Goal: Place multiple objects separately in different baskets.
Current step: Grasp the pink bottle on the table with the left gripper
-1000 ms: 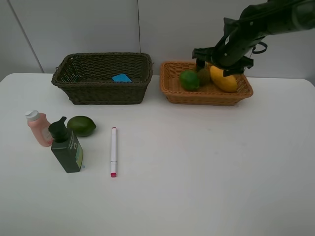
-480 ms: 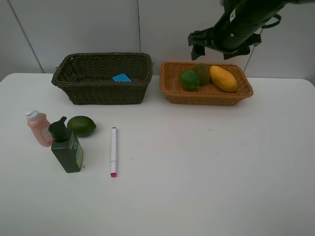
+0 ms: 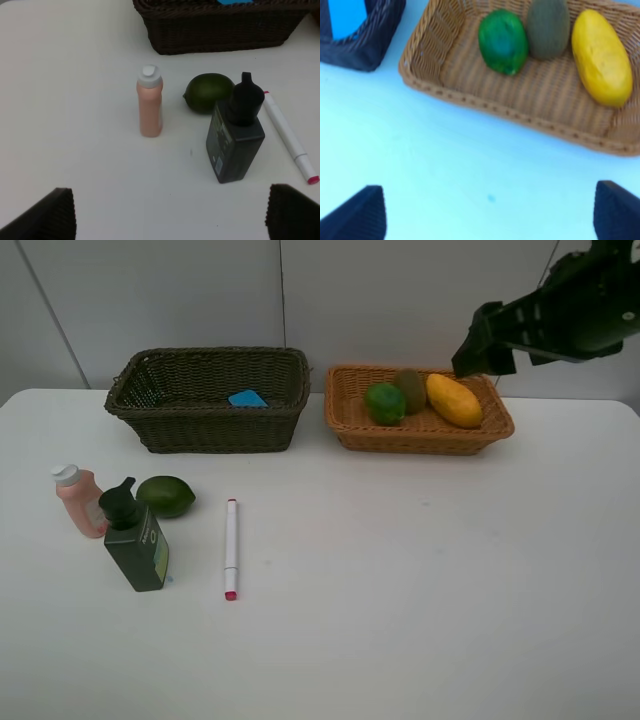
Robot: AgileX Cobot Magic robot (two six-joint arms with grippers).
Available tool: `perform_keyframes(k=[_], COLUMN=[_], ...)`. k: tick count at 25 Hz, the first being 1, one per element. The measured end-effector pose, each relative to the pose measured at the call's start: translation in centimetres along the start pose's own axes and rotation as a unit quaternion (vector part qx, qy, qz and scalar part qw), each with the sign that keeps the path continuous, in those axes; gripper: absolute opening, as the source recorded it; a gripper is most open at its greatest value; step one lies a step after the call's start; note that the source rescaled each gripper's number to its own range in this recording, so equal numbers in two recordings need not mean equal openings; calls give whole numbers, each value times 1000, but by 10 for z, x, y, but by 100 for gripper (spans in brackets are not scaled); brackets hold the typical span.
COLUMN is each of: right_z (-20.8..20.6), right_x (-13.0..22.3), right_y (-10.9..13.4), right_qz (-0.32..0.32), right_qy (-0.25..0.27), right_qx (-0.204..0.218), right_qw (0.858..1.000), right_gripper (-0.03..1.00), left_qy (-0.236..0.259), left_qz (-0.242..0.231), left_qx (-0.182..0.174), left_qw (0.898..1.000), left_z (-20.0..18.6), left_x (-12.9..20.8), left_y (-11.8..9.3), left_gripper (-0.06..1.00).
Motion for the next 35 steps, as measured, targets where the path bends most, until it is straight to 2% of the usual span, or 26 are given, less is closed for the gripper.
perform_keyframes(k=[8, 16, 21, 27, 31, 35], right_z=[-62, -129, -151, -154, -163, -171], right_x=[59, 102, 135, 169, 176, 182], right_y=[4, 11, 9, 8, 7, 2], right_qz=[-8, -9, -13, -17, -11, 8], right_qy=[2, -67, -127, -172, -207, -230], right_qx=[-11, -30, -12, 6, 19, 58], right_qw=[1000, 997, 992, 985, 978, 971], right_gripper=[100, 100, 100, 100, 100, 100], left_qy=[0, 0, 0, 0, 0, 0], left_qz=[0, 0, 0, 0, 0, 0], left_qx=[0, 0, 0, 0, 0, 0], left_qw=[1000, 1000, 1000, 1000, 1000, 1000], left_z=[0, 0, 0, 0, 0, 0], left_x=[0, 0, 0, 0, 0, 0], left_y=[0, 0, 0, 0, 0, 0], left_gripper=[100, 100, 100, 100, 100, 100])
Point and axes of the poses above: a point on each arm's last joint axis where the gripper is mounted, z pointing out along that axis toward the gripper, y along the wrist's bending axis when the last joint is at zero, x = y × z, the point moved 6 cm from there along z, pointing out along that axis toward the gripper, and after that the axes turned 7 degrees about -z, right-handed, at the moved point
